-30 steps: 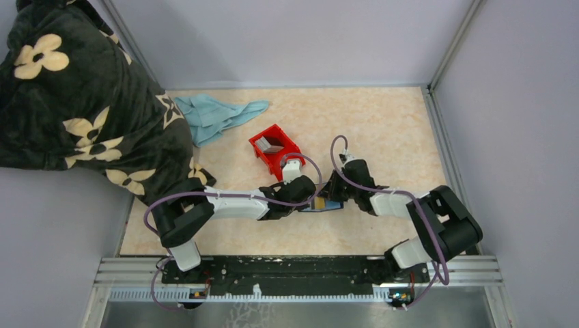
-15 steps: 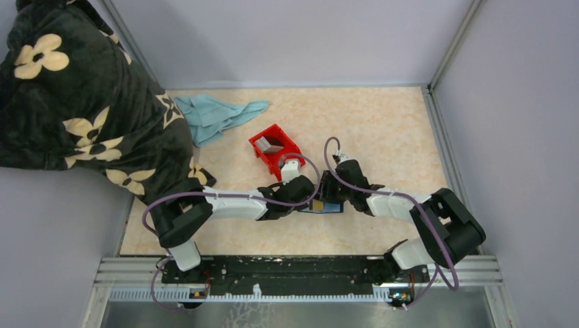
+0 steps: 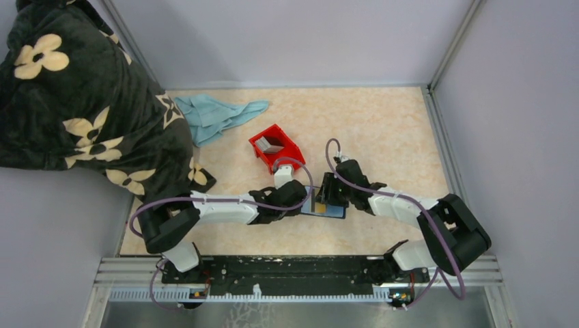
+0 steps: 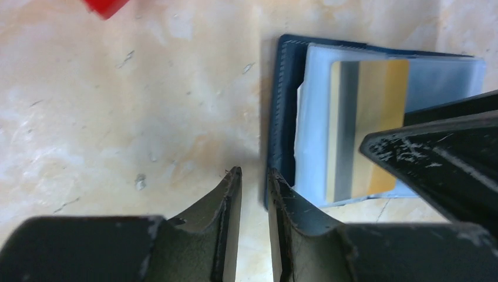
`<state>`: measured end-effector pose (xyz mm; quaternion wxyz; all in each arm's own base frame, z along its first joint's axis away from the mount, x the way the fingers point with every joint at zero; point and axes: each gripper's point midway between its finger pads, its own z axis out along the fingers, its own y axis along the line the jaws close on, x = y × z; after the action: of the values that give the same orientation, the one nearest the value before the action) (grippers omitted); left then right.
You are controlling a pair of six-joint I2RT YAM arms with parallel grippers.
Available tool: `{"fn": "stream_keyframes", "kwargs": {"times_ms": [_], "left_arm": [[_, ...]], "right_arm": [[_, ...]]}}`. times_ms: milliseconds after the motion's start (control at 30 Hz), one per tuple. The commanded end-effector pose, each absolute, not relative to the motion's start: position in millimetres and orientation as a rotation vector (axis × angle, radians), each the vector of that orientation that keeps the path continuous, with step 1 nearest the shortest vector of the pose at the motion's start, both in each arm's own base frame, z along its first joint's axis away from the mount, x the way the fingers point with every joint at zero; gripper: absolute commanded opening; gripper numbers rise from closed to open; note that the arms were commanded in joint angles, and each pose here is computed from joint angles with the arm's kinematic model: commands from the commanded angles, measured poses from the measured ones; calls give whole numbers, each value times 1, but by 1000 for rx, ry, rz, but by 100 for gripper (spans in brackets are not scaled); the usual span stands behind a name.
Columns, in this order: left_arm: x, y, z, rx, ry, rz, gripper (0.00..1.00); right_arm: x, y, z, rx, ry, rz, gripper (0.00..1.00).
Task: Put the credit cards into the card holder
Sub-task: Insert the credit card into the card holder.
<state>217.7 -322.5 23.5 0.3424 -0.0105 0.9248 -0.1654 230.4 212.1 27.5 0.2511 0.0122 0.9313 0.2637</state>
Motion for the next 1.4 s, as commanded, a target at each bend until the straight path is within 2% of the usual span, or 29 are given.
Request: {"fn": "stream_keyframes", "kwargs": {"times_ms": [0, 933, 1367], "left_arm": [[198, -281, 2, 41, 2501, -260, 30], [179, -311, -10, 183, 2552, -383, 27], [169, -307, -23, 168, 2584, -354, 26]], "right_arm": [[213, 186, 2, 41, 2651, 523, 44], [206, 220, 11, -19, 2647, 547, 43], [200, 235, 16, -55, 2648, 604, 48]]}}
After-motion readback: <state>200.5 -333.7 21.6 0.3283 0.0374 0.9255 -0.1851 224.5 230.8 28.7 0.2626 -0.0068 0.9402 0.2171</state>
